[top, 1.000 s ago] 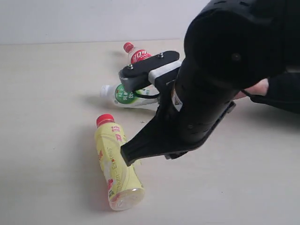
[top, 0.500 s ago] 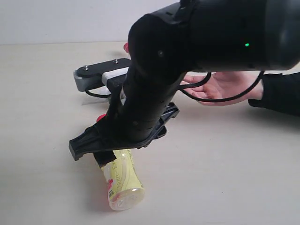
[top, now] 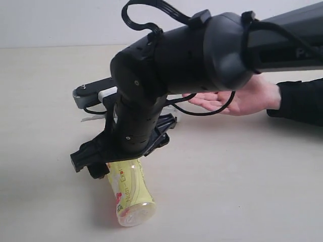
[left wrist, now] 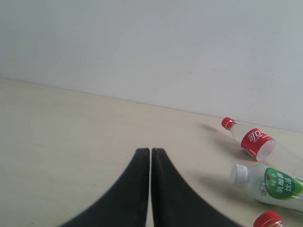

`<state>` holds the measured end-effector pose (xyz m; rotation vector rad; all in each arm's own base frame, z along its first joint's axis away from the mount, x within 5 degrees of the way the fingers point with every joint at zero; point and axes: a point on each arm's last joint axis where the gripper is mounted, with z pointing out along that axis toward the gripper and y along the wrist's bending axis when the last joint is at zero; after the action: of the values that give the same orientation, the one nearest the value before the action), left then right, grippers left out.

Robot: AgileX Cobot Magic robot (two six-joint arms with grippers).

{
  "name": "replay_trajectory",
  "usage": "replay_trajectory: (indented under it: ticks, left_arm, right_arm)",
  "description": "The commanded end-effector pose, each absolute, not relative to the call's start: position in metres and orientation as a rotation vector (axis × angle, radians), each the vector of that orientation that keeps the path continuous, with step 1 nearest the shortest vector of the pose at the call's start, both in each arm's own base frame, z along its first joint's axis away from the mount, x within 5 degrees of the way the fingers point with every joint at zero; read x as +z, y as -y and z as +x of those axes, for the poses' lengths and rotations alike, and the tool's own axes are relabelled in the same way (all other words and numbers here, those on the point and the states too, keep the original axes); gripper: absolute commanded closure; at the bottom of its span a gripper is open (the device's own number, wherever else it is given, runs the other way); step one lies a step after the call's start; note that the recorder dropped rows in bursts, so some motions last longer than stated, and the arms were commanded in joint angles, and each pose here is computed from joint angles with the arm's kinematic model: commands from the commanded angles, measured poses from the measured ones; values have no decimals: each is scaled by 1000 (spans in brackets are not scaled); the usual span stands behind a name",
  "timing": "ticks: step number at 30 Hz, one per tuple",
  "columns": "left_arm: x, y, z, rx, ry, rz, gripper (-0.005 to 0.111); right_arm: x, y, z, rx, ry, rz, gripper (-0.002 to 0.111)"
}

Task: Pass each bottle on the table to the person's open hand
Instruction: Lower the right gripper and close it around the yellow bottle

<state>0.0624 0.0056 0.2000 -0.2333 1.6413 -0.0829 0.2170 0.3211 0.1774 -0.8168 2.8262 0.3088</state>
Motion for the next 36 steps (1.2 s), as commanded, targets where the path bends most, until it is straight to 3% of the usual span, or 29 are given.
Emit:
replay_trajectory:
  ticks: [1, 11, 29, 31, 33, 36]
  left_arm:
    - [200, -6, 63, -87, -1637, -239, 103]
    - [200, -6, 63, -87, -1637, -239, 103]
    - [200, -6, 63, -87, -1637, -239, 103]
    - [200, -6, 63, -87, -1637, -239, 103]
    - [200, -6, 63, -87, -1637, -239, 103]
    - [200, -6, 63, -87, -1637, -239, 103]
  right_arm:
    - [169, -324, 225, 260, -2806, -748, 25]
    - [140, -326, 228, 193, -2850, -753, 26]
    - [126, -324, 226, 138, -2912, -757, 26]
    - [126, -324, 226, 143, -2915, -752, 33]
    - [126, -324, 224, 149, -2934, -739, 52]
    - [126, -323, 223, 130, -2961, -737, 91]
